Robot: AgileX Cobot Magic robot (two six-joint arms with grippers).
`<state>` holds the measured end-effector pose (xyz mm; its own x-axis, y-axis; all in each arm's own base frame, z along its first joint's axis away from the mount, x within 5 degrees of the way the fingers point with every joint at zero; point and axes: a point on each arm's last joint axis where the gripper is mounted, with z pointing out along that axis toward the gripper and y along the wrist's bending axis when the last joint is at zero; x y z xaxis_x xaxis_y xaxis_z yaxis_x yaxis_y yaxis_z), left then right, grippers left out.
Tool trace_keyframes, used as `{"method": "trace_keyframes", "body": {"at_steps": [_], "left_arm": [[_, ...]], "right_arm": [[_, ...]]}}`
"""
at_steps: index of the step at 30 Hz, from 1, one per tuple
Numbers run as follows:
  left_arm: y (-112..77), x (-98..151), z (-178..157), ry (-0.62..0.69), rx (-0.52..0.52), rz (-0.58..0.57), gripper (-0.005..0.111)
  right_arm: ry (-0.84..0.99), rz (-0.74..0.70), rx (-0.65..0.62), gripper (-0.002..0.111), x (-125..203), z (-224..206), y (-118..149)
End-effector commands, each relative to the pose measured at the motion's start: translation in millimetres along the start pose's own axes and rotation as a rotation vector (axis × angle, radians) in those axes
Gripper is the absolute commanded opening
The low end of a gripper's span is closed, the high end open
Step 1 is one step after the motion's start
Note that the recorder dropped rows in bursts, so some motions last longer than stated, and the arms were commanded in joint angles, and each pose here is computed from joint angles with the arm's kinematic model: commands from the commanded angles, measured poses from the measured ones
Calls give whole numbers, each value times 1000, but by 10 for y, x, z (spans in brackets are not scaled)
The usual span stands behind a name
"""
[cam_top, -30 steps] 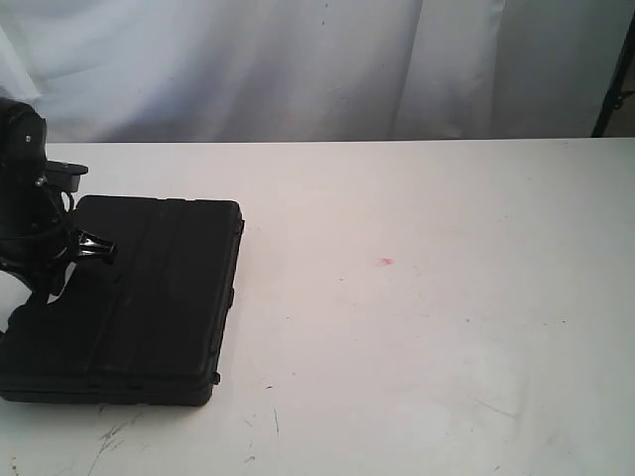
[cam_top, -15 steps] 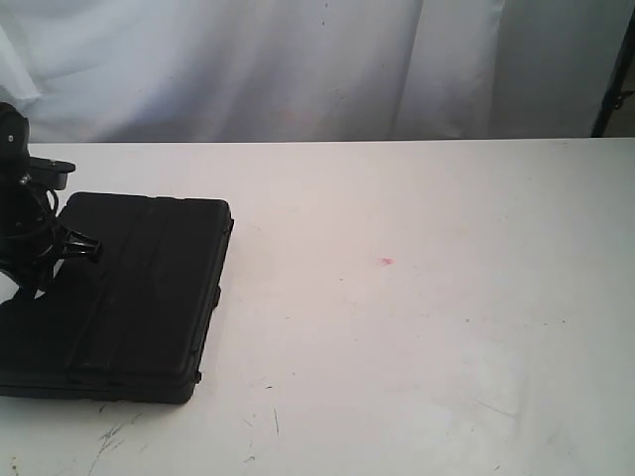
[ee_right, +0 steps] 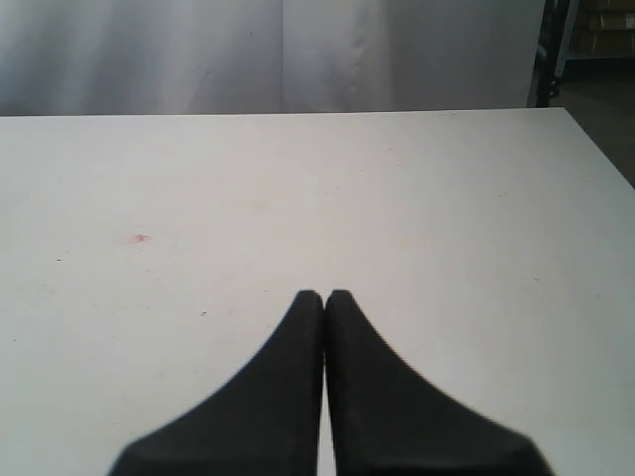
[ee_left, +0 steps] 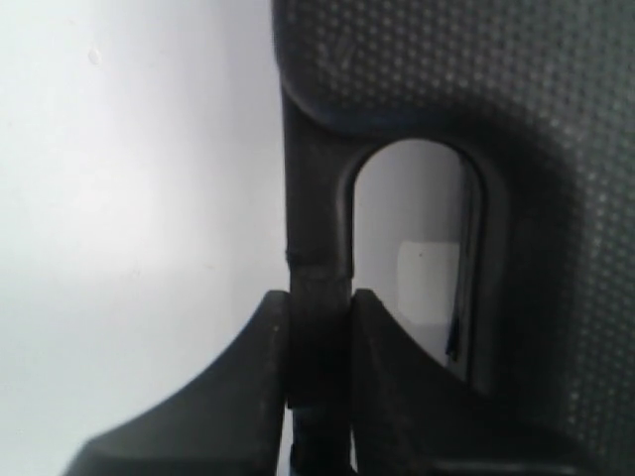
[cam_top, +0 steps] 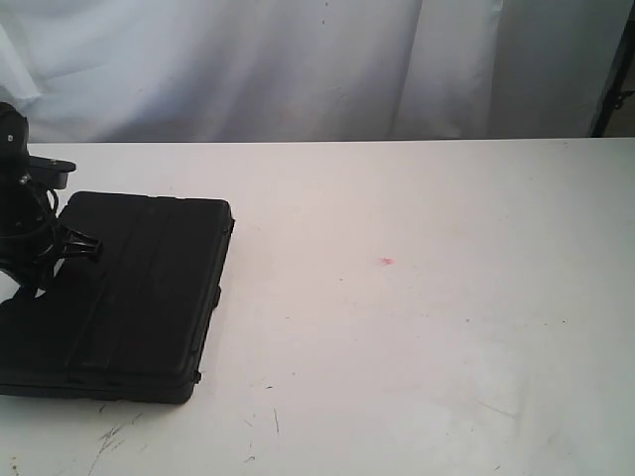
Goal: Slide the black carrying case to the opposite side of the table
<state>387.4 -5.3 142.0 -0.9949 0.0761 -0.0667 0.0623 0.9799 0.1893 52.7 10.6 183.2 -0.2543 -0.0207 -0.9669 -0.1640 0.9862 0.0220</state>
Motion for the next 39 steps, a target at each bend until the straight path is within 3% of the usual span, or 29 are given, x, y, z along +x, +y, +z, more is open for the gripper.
{"method": "trace_keyframes", "body": {"at_steps": [1,2,6,12,16,17,18,20,21,27,39], "left_arm": [[17,-18,-74,-30,1,-6,27],[17,-18,-74,-30,1,-6,34],[21,-17,-74,-29,-4,-24,45],[76,-92,-303,-84,-15,-38,45],[180,-105,-866,-242,0,-157,44],[195,-78,-986,-271,13,-188,38],[189,-23,-1161,-312,60,-216,22],[161,43,-1331,-362,106,-225,0],[152,82,-1385,-380,118,-227,0],[137,555,-1661,-549,187,-254,0],[115,1939,-1825,-898,290,-326,0]], "right_arm": [[-2,6,6,0,9,0,-3],[-2,6,6,0,9,0,-3],[-2,6,6,0,9,0,-3],[-2,6,6,0,9,0,-3],[-2,6,6,0,9,0,-3],[-2,6,6,0,9,0,-3],[-2,6,6,0,9,0,-3],[-2,6,6,0,9,0,-3],[-2,6,6,0,9,0,-3],[-2,6,6,0,9,0,-3],[-2,6,6,0,9,0,-3]]}}
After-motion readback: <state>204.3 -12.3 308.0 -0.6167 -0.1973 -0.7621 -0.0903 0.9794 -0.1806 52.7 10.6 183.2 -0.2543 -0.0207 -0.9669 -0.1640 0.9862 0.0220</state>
